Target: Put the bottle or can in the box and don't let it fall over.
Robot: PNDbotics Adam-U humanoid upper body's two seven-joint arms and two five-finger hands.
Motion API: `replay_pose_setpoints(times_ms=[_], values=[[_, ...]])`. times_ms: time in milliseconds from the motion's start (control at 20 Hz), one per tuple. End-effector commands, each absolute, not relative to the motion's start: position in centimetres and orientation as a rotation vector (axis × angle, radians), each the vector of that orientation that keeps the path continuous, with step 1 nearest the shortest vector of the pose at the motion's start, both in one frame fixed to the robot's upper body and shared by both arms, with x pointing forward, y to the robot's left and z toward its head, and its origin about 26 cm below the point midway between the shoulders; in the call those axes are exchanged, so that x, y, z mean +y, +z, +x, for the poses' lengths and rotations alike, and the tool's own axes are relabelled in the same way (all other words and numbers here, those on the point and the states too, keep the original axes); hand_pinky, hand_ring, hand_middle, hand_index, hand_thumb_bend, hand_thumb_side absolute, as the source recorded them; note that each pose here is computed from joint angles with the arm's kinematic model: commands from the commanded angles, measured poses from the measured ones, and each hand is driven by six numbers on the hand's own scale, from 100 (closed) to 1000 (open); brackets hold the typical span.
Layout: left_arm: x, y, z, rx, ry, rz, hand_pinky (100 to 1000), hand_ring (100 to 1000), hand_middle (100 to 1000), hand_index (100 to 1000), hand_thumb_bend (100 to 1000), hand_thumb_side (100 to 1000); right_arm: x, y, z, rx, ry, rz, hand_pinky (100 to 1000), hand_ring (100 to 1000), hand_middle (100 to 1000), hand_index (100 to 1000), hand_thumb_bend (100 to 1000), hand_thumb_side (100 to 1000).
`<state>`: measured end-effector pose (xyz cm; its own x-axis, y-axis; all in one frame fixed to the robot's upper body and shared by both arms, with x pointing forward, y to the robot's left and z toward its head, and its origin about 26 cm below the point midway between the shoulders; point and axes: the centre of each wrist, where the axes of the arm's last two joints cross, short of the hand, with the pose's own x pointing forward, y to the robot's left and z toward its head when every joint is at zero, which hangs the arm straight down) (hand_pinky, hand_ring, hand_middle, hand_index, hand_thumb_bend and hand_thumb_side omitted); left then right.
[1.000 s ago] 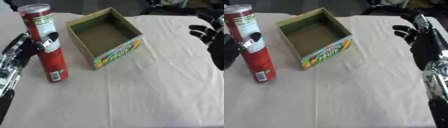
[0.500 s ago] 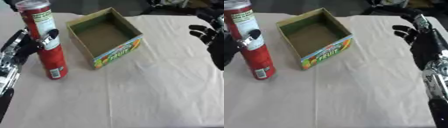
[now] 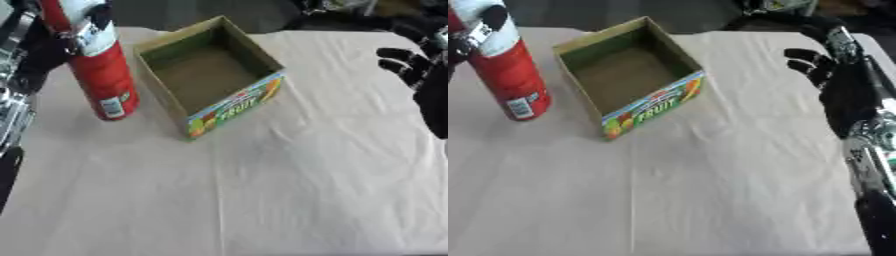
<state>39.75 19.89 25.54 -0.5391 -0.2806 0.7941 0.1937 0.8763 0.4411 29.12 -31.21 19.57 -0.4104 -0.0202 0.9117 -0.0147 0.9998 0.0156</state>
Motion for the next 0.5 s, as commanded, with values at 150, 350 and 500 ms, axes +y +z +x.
replay_pose_setpoints(times_ms=[150, 350, 500], values=[[17.7, 28.1, 39.8, -2.149, -0.599, 0.055, 534, 622, 301, 136, 100, 544, -31.5, 21.2, 28.9, -2.053, 0.012, 0.012, 849, 760, 894, 941, 100, 695], [15.7, 28.3, 40.6, -2.165, -0.595, 0.027, 534, 624, 301, 136, 100, 538, -31.6, 21.5, 29.0, -2.083, -0.005, 0.018, 849, 759, 892, 939, 100, 686], [14.4, 28.6, 41.2, -2.174, -0.595, -0.004, 534, 623, 301, 137, 100, 537, -31.6, 21.7, 29.0, -2.099, -0.031, 0.020, 849, 760, 892, 939, 100, 682]])
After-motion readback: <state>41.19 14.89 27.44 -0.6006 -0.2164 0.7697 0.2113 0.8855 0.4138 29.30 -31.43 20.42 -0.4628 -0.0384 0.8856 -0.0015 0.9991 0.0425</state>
